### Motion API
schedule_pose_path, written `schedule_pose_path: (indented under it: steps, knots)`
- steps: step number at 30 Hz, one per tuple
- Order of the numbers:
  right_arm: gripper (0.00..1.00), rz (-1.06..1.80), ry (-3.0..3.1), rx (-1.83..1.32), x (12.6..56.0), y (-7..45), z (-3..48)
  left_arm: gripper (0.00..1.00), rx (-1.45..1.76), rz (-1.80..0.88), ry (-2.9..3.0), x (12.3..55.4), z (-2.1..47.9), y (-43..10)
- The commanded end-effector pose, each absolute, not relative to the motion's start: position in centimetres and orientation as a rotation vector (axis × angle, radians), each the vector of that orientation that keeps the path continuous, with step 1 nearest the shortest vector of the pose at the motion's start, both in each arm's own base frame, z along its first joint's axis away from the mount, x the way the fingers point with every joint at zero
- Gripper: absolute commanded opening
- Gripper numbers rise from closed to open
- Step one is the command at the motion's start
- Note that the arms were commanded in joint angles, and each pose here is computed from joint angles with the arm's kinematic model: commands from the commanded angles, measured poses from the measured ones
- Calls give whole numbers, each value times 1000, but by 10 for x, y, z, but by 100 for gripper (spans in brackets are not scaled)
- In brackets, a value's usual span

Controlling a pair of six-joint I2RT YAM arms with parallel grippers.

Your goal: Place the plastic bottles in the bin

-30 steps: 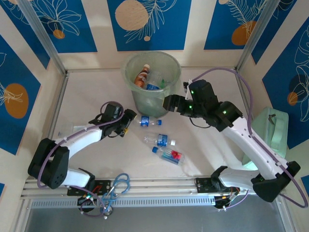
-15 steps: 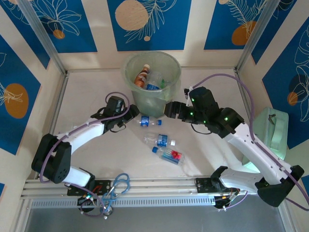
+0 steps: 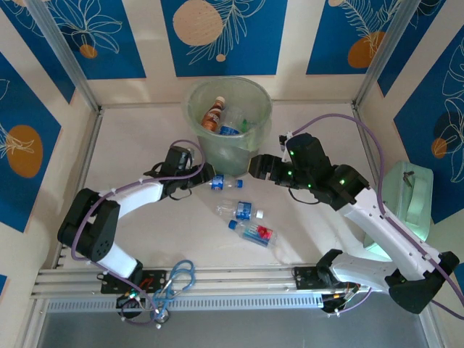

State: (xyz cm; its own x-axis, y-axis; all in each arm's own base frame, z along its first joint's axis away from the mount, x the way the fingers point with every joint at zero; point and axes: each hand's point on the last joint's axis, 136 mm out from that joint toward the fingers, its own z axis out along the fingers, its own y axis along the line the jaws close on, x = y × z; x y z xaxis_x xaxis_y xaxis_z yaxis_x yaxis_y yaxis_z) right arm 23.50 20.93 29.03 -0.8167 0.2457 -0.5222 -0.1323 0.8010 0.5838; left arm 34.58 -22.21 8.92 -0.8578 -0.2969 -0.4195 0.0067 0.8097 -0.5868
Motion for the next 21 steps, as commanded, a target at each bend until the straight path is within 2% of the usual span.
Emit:
schedule_pose_path:
  steps: [1, 9, 17, 19, 21]
  knots:
    - [80, 813, 2393, 110, 232, 204, 286, 72, -121, -885, 2486, 336, 94, -237]
    - [80, 789, 2411, 149, 233, 198, 278, 70, -33, -970, 2518, 299, 94, -255]
    - [77, 785, 2519, 406, 241, 178, 236, 72, 131, -1092, 2517, 272, 104, -285]
    - [77, 786, 2528, 422, 241, 177, 231, 73, 203, -1073, 2529, 268, 105, -288]
    - [77, 790, 2534, 435, 240, 176, 229, 76, 283, -940, 2543, 272, 105, -278]
